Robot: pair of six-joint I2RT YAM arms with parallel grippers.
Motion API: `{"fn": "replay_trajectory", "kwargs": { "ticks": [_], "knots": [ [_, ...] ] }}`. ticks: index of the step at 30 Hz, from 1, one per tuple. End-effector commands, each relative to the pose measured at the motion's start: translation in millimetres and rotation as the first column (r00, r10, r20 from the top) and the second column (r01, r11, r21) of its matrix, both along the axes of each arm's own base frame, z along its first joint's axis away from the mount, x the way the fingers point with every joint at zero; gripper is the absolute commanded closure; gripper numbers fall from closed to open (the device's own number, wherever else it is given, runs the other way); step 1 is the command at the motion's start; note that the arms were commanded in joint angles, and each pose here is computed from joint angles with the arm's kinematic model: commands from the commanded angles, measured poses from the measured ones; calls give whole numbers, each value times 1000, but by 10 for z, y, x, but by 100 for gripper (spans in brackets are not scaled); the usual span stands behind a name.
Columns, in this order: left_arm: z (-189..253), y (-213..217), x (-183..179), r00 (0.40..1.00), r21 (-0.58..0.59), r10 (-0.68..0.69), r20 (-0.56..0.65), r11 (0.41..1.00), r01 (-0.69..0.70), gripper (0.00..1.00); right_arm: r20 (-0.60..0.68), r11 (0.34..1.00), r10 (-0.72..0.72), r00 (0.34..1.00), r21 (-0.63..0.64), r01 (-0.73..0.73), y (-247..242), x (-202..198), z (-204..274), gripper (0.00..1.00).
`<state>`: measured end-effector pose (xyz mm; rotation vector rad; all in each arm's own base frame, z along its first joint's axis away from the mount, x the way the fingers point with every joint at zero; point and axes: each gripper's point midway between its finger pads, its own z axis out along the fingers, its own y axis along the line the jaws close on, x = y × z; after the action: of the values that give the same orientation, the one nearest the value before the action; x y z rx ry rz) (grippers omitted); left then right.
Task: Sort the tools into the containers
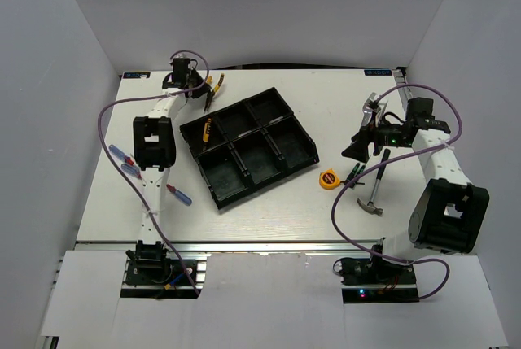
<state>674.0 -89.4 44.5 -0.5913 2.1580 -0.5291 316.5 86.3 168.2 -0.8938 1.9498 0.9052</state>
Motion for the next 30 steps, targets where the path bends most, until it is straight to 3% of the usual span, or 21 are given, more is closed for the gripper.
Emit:
{"fn": "replay_trajectory", "kwargs": {
  "ticks": [1, 10, 18, 19, 20, 22, 24, 25, 30],
  "knots": [
    [1363, -227, 81, 968, -100, -30, 249, 993, 56, 100, 50, 1000, 21, 999, 23, -22, 38, -50, 126, 12],
    [1804, -170, -139, 945, -68, -50, 323, 995, 76, 100, 52, 999, 29, 998, 31, -31, 51, -82, 136, 12],
    [2244, -140, -634, 923, -11, -97, 372, 994, 109, 100, 64, 999, 34, 997, 26, -36, 51, -90, 169, 12],
    [2061, -141, -746, 936, -10, -105, 336, 993, 115, 100, 63, 999, 34, 997, 28, -36, 53, -94, 166, 12],
    [2233, -148, -858, 924, -9, -113, 365, 992, 125, 100, 65, 999, 36, 997, 26, -38, 56, -98, 179, 12],
    [2029, -157, -1043, 939, -16, -125, 322, 990, 137, 100, 73, 999, 38, 997, 22, -40, 52, -104, 195, 12],
    [2124, -165, -1203, 929, -20, -131, 347, 989, 147, 100, 66, 999, 41, 997, 22, -43, 55, -128, 191, 12],
    [1894, -164, -1315, 944, -35, -132, 301, 988, 149, 100, 69, 999, 44, 997, 21, -46, 60, -132, 201, 12],
    [1754, -184, -1512, 941, -87, -123, 316, 984, 158, 100, 64, 998, 52, 997, 21, -54, 69, -177, 213, 12]
  ]
}}
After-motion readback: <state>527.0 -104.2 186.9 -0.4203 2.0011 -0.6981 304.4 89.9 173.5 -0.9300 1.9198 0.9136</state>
